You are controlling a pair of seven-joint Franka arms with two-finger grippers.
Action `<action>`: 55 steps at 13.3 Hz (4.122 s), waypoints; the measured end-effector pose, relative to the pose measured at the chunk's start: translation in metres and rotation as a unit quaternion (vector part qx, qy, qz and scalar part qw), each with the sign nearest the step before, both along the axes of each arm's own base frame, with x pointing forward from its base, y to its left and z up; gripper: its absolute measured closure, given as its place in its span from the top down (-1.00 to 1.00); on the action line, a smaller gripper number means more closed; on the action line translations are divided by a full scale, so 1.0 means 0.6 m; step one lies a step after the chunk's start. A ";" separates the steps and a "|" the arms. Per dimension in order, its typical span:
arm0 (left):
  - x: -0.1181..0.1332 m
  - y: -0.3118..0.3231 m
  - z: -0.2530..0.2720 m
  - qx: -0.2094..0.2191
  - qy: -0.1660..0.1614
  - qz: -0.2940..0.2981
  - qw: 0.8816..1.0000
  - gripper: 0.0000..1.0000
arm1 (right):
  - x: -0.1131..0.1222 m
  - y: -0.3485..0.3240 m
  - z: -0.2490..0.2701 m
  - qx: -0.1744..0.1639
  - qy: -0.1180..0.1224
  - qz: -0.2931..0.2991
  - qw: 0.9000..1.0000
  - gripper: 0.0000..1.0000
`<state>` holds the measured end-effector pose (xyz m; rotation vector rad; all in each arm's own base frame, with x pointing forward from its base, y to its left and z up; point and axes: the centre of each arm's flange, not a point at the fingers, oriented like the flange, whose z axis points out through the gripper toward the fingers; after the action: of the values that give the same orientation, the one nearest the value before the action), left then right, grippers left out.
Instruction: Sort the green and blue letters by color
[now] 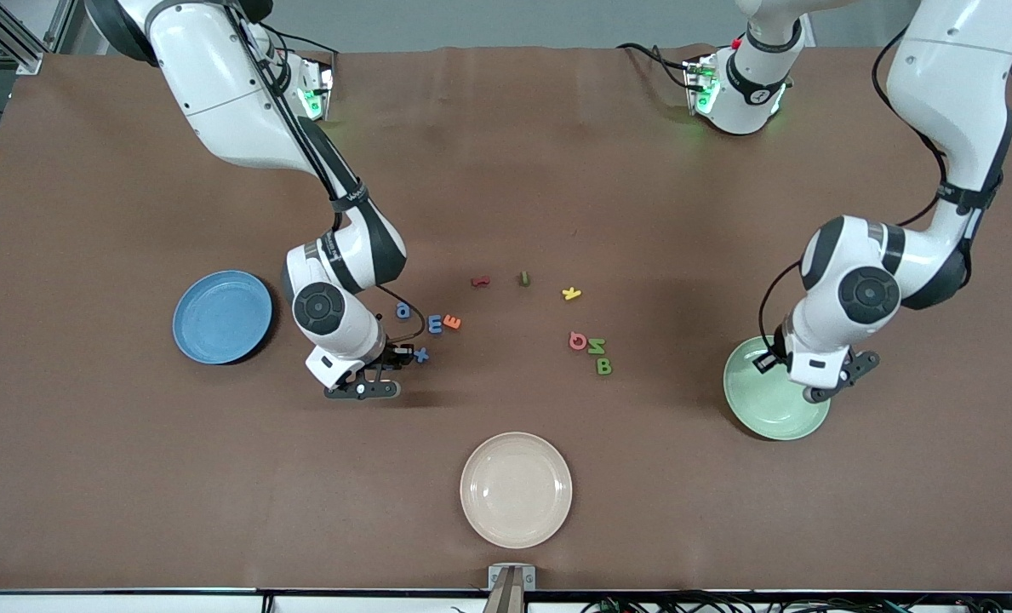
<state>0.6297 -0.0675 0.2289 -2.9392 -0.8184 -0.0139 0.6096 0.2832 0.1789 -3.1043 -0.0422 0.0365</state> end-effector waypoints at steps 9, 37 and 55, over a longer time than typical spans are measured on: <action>0.019 -0.141 -0.018 0.002 -0.018 -0.045 0.999 0.99 | 0.023 -0.068 0.077 -0.015 0.041 -0.006 0.999 -0.28; 0.054 -0.202 0.049 0.011 -0.025 -0.041 0.999 -0.49 | -0.110 -0.580 0.068 0.017 0.064 0.089 0.994 0.67; 0.016 -0.141 0.027 -0.035 0.016 -0.022 0.999 0.99 | 0.009 0.005 0.056 0.014 0.017 -0.019 1.000 0.98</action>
<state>0.6392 -0.1519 0.2453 -3.0131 -0.7652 0.0597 0.6150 0.2861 0.2126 -3.0753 0.0176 0.0863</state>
